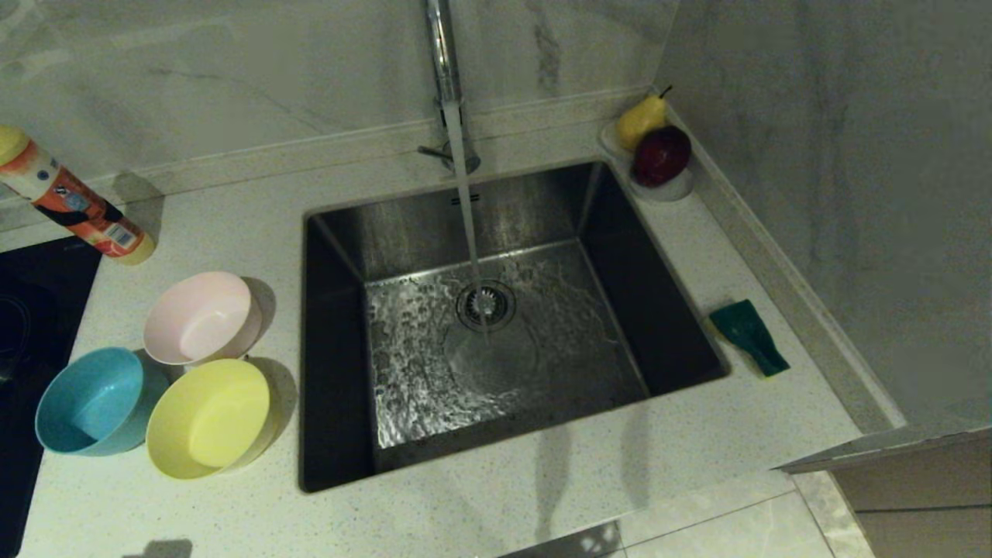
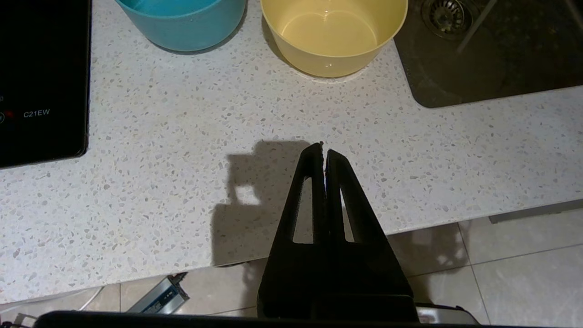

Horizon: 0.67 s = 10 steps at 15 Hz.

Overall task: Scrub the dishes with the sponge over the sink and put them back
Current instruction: Pick up a bowl and the sponge

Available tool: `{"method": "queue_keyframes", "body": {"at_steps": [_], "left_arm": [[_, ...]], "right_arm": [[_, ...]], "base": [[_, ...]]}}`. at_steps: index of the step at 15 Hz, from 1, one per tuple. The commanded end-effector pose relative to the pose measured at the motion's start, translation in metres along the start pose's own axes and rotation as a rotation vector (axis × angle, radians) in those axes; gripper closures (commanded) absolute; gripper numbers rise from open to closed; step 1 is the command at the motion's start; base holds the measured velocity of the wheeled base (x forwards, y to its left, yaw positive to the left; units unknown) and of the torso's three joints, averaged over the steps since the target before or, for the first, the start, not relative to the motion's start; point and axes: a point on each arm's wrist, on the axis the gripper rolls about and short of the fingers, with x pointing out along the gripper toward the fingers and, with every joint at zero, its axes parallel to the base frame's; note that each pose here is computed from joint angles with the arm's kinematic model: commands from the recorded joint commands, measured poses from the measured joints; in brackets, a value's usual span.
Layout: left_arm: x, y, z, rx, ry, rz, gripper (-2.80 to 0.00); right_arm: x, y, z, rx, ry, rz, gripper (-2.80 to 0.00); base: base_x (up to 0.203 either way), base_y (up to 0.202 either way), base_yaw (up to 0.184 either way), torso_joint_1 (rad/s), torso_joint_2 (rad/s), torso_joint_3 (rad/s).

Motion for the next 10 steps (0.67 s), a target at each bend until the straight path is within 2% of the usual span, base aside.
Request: {"method": "queue_keyframes", "body": {"at_steps": [1,2,4,7,8,10], "left_arm": [[0.000,0.000,0.000,0.000,0.002,0.002,0.00],[0.000,0.000,0.000,0.000,0.004,0.001,0.00],[0.000,0.000,0.000,0.000,0.002,0.001,0.00],[0.000,0.000,0.000,0.000,0.002,0.001,0.00],[0.000,0.000,0.000,0.000,0.002,0.001,0.00],[0.000,0.000,0.000,0.000,0.002,0.001,0.00]], "right_arm": [[0.000,0.000,0.000,-0.036,-0.002,0.005,0.00],[0.000,0.000,0.002,-0.039,-0.011,0.004,0.00],[-0.007,-0.002,0.026,-0.042,-0.075,-0.007,0.00],[-0.026,-0.005,0.091,-0.050,-0.166,0.047,0.00],[-0.028,-0.006,0.111,-0.055,-0.146,0.078,0.00],[-0.012,-0.007,0.138,-0.056,-0.037,0.138,0.00]], "base": [[0.000,0.000,0.000,0.000,0.00,0.000],[0.000,0.000,0.000,0.000,0.00,0.000],[0.000,0.000,0.000,0.000,0.00,0.000],[0.000,0.000,0.000,0.000,0.00,0.000],[0.000,0.000,0.000,0.000,0.00,0.000],[0.000,0.000,0.000,0.000,0.00,0.000]]}}
